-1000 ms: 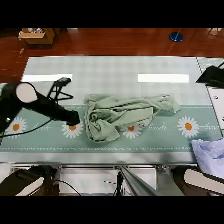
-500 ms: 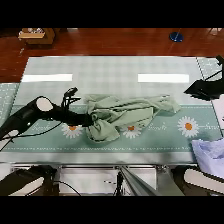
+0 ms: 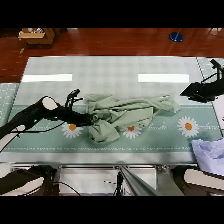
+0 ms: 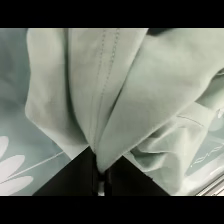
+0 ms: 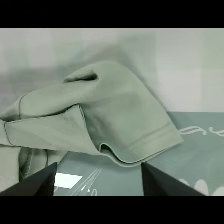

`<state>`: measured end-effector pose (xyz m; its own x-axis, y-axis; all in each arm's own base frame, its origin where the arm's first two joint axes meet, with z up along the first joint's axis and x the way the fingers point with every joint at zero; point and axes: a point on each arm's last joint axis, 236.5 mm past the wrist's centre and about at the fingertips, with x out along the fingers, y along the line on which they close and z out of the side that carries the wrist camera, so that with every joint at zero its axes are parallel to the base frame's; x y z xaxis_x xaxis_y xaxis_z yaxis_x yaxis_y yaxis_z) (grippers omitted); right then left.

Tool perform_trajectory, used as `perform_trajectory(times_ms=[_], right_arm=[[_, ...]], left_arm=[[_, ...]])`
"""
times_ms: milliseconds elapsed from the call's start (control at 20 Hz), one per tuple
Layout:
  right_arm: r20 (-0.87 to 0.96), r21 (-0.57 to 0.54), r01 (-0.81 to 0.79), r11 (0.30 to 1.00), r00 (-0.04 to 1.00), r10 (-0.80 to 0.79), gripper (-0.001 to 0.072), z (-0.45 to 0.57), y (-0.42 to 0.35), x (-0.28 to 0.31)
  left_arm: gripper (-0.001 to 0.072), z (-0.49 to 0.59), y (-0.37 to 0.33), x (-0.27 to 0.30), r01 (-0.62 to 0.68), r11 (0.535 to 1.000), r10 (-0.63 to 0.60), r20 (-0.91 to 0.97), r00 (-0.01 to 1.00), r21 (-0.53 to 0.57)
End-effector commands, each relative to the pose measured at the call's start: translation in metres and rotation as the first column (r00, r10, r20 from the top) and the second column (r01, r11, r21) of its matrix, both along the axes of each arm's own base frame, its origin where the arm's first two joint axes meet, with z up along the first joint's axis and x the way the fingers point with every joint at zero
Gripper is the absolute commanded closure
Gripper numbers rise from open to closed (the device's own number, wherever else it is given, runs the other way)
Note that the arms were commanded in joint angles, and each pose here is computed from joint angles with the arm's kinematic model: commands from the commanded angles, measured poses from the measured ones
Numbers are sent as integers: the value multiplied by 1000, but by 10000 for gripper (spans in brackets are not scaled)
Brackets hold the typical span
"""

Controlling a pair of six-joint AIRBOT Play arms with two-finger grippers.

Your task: Fold the shirts.

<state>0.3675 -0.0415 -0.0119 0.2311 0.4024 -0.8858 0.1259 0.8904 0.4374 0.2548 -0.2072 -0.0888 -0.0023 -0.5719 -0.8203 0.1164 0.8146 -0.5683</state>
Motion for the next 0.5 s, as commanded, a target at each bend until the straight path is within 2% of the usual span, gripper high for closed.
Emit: perform_trajectory(times_ms=[0,200,400,450], right_arm=[[-90,46,-101,994,990,105,124,-27,22,-11],[-150,64,-229,971,960,236,127,-57,55,-21],[-173,17,-269,963,948,267,141,-80,66,-16],[-170,11,-264,964,950,262,182,-83,68,-14]], left_arm=[[681,5,-3,2,10,1000,-10,-2,1000,-12],[681,8,-4,5,10,1000,-10,7,1000,-15],[682,9,-4,2,26,1000,-26,3,1000,-18],[681,9,-4,2,27,999,-27,3,1000,-18]])
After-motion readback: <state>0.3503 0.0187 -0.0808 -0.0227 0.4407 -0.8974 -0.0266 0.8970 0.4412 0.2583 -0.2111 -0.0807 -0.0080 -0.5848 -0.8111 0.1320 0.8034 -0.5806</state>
